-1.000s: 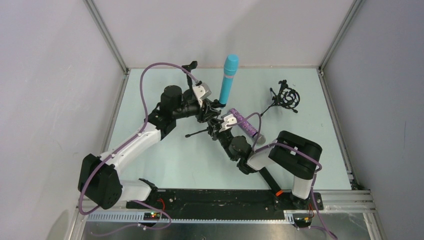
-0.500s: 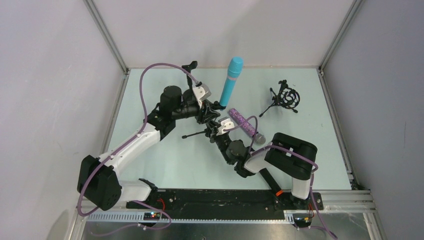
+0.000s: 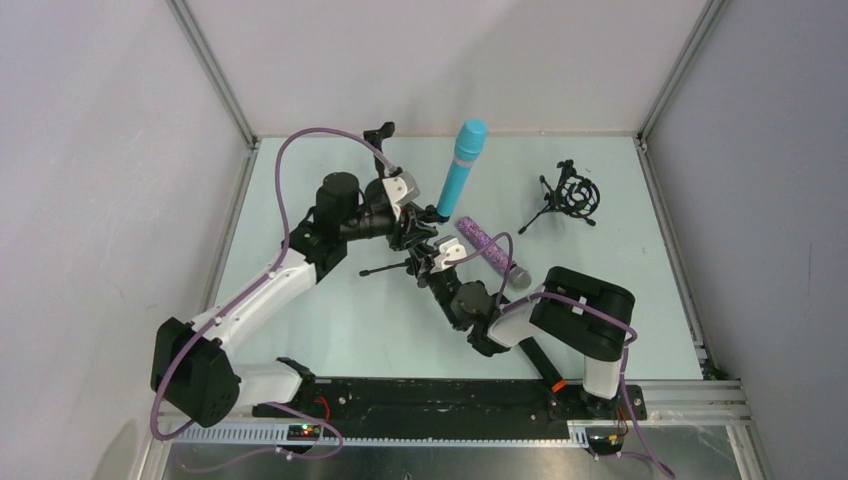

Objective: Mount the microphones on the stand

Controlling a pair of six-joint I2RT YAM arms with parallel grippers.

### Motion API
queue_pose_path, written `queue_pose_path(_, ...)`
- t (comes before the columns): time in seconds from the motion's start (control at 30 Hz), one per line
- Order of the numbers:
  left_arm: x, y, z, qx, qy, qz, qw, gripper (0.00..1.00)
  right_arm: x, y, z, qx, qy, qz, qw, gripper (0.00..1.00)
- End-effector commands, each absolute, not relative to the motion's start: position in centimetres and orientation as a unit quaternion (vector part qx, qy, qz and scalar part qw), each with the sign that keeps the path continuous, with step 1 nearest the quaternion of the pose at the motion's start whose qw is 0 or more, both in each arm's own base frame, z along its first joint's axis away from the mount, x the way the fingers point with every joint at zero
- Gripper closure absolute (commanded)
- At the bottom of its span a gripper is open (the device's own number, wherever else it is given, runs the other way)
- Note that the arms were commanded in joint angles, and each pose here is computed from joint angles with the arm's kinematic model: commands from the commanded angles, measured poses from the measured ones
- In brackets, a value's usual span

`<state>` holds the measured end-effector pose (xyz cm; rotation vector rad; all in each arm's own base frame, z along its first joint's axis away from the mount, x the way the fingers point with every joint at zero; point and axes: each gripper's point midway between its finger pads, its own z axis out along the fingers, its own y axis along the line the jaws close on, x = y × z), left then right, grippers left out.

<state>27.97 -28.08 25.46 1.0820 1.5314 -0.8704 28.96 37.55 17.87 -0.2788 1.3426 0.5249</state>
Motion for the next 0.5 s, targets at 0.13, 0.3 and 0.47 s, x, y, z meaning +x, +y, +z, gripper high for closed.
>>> queue_pose_path(0.13, 23.5, -29.3, 35.1, 0.535, 0.448, -0.413, 0.585, 1.0, 27.0, 38.0, 13.4, -0.232, 0.64, 0.241, 0.692, 1.0)
queue_pose_path(0.3, 23.3, -28.9, 35.9, 0.533, 0.443, -0.407, 0.595, 1.0, 27.1, 37.1, 12.8, -0.226, 0.651, 0.242, 0.683, 1.0)
queue_pose_path(0.47, 24.8, -28.1, 36.4, 0.494, 0.476, -0.376, 0.623, 1.0, 27.6, 36.3, 12.8, -0.203, 0.658, 0.228, 0.688, 1.0)
